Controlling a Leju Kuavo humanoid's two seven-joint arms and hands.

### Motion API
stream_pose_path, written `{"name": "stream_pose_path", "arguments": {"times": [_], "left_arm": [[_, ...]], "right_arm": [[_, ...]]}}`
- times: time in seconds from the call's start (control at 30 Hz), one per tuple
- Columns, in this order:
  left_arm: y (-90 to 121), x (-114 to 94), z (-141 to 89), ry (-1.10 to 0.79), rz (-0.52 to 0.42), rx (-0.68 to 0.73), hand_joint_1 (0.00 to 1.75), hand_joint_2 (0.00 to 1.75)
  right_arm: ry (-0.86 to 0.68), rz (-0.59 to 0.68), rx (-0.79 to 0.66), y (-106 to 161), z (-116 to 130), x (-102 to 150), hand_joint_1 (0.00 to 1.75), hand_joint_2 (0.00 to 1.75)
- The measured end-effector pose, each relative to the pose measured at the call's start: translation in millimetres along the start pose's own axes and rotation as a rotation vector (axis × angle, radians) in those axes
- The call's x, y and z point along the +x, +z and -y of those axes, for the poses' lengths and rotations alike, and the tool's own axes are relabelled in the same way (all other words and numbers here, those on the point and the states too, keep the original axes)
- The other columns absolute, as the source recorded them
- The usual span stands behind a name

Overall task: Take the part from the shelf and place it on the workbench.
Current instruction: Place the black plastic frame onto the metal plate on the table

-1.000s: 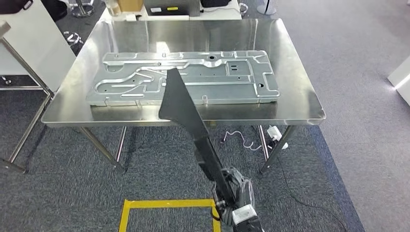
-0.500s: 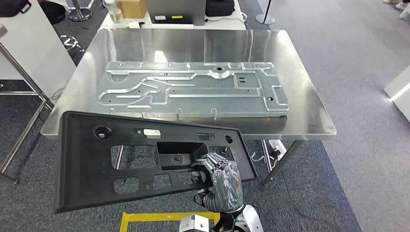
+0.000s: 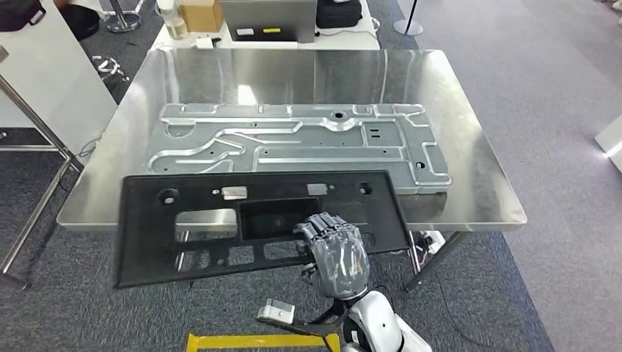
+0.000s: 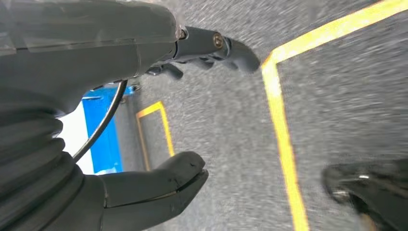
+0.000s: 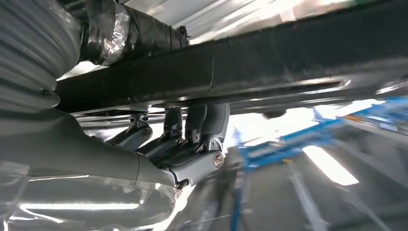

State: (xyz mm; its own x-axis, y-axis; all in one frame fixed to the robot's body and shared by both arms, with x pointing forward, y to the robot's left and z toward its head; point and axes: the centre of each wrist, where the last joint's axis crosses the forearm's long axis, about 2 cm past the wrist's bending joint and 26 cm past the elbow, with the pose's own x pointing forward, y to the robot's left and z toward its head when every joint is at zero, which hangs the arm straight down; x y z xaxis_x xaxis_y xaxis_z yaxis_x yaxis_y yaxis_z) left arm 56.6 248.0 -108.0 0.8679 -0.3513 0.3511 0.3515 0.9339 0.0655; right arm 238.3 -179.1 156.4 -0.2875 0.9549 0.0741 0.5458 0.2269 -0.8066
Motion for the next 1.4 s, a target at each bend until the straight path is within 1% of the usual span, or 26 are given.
{"name": "stream_pose_path", "arguments": {"times": [0.03, 0.1, 0.27, 0.43, 0.63, 0.87, 1.03, 1.4], "left_arm": [[0, 2, -1, -0.006, 0.005, 0.0, 0.0, 1.75], [-1, 3, -1, -0.015, 0.01, -0.001, 0.0, 1.75], [1, -4, -1, -0.024, -0.004, -0.005, 0.0, 1.75], [1, -4, -2, -0.026, -0.005, -0.01, 0.0, 1.75], [0, -3, -3, -0.027, -0.005, -0.009, 0.0, 1.75], [0, -3, -1, -0.026, -0.005, -0.014, 0.0, 1.75], [0, -1, -4, -0.029, -0.002, -0.006, 0.0, 1.75], [1, -7, -6, -0.032, -0.022, 0.0, 0.0, 1.75]], "right_arm": [[0.032, -0.026, 0.008, -3, -3, -6, 1.75, 1.75], [0.09, -0.039, 0.034, -5, -9, -20, 1.75, 1.75], [0.178, 0.041, 0.112, 4, -22, -47, 1.75, 1.75], [0.234, 0.033, 0.157, 3, -25, -67, 1.75, 1.75], [0.288, -0.019, 0.193, 2, -28, -97, 1.75, 1.75], [0.308, -0.049, 0.227, 8, -32, -108, 1.75, 1.75], [0.314, -0.061, 0.232, 8, -32, -115, 1.75, 1.75], [0.3, -0.07, 0.245, 11, -32, -119, 1.75, 1.75]]}}
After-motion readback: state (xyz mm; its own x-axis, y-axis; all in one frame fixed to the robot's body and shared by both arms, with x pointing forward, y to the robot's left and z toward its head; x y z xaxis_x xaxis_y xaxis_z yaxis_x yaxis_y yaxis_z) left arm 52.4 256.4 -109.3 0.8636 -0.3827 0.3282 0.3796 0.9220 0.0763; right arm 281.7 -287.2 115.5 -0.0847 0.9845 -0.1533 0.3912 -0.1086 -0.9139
